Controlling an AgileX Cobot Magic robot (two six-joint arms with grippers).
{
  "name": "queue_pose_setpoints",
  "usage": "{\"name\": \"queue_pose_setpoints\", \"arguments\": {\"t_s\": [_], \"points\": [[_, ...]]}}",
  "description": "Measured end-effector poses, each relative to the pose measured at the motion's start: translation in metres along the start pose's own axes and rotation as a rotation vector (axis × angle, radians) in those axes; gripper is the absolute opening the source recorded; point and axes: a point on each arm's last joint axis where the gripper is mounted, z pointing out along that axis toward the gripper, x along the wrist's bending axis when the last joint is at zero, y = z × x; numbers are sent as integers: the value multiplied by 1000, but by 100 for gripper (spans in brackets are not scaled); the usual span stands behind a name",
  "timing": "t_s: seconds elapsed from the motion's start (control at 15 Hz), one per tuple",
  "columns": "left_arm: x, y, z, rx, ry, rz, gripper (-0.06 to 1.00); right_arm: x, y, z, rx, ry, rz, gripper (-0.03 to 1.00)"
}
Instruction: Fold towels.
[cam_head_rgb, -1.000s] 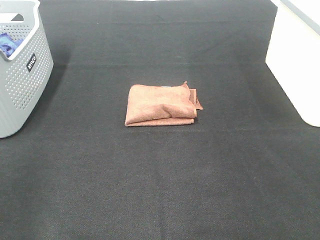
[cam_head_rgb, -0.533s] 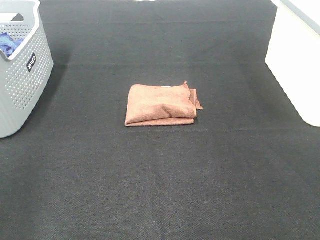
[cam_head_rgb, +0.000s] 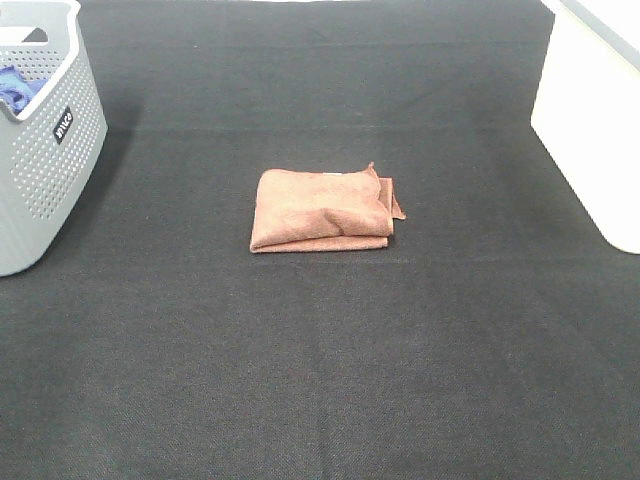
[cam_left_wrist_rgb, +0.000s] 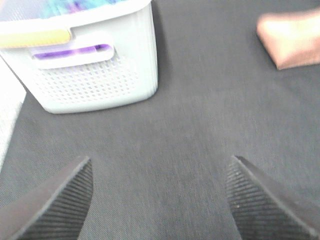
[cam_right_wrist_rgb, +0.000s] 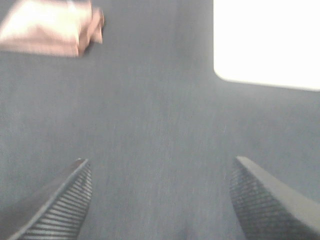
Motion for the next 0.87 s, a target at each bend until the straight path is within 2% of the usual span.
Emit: {"name": "queue_pose_setpoints", "arguments": {"t_s": [0.13,0.87], "points": [[0,0,0,0,0,0,71,1,-3,-5,-40,-3,-4,73],[0,0,0,0,0,0,71,1,-3,-6,-40,-3,-4,73]]}}
